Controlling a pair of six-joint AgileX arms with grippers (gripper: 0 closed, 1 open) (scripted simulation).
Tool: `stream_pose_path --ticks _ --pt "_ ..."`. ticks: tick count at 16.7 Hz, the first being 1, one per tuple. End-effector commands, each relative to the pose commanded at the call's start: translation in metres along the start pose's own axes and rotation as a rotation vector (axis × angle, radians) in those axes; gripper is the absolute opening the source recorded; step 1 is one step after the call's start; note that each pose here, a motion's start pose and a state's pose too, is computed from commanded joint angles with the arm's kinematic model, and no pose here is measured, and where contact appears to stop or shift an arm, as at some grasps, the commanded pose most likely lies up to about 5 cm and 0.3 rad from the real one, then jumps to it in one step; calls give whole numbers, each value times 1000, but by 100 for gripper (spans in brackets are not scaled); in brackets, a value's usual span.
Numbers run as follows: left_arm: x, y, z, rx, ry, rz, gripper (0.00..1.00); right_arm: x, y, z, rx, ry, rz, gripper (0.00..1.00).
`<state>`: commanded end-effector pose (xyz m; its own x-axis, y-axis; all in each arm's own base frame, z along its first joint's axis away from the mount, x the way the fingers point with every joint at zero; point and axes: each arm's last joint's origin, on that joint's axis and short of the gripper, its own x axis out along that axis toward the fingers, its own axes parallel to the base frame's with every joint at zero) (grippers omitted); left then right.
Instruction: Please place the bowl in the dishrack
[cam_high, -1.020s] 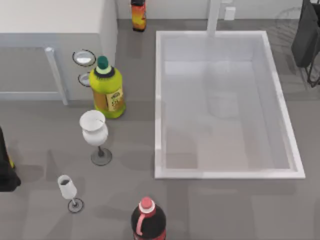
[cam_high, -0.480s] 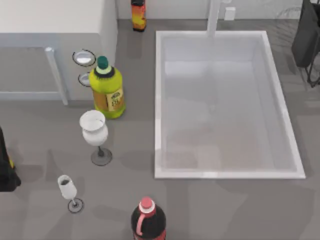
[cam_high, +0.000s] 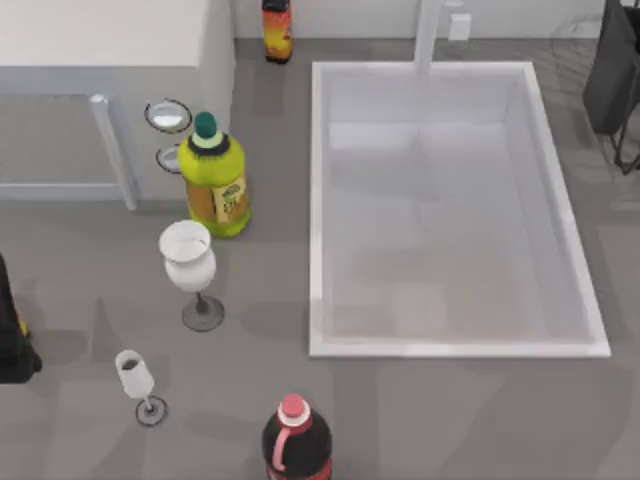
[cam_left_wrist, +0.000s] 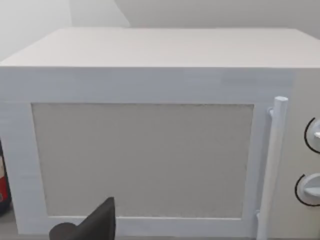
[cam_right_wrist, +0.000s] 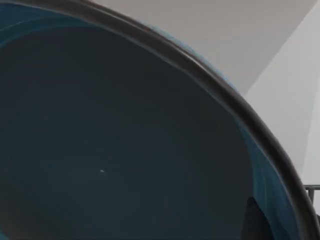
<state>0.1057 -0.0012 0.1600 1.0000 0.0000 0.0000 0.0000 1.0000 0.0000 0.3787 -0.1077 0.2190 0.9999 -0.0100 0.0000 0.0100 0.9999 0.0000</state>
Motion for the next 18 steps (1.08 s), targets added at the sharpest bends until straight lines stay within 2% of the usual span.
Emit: stream_pose_path --ticks 12,18 --pt "0 0 0 0 0 0 100 0 0 0 0 0 0 98" --pt "0 0 0 0 0 0 100 0 0 0 0 0 0 100"
